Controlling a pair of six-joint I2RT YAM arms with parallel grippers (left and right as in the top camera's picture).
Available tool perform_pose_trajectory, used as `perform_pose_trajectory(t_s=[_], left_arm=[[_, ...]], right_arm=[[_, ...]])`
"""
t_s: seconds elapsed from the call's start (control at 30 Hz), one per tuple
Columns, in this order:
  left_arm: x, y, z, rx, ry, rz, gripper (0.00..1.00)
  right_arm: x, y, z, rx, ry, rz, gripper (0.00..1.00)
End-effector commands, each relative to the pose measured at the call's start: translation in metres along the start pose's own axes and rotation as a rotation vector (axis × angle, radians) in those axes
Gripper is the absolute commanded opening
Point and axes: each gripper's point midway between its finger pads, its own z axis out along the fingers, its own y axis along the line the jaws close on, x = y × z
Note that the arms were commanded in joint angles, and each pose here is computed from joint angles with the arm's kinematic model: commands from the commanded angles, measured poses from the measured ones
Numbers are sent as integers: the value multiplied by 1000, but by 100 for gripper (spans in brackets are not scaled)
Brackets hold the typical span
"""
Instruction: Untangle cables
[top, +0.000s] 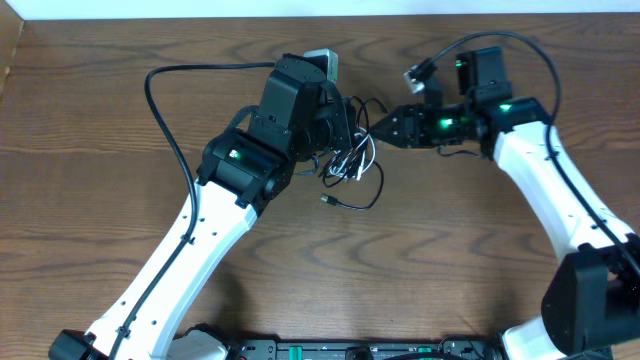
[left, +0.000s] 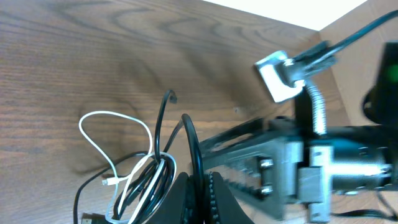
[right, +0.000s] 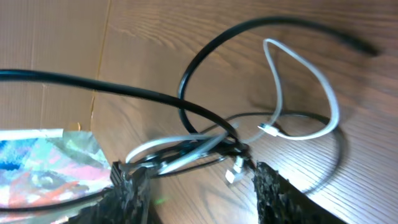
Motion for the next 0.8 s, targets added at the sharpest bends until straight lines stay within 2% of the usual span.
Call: perform_pose_trajectory(t_s=[0.0,0.1,0.23,0.53,0.77], left_arm=[[-4,-5,-2,23,-11,-15,8],[-5,-5,-2,23,-12,-15,7],[-5,-5,-2,23,-12,-15,7],[-3,-7,-2,36,-2,-26,7],[-3,-7,-2,36,-2,-26,7]], right_arm=[[8,3,17,-16,39,86,44],[12,-3,28,26,53,137,37],[16,-9,48,68,63,165,33],[0,-4,80,30,12,186,27],[9,7,90,24,36,175,28]])
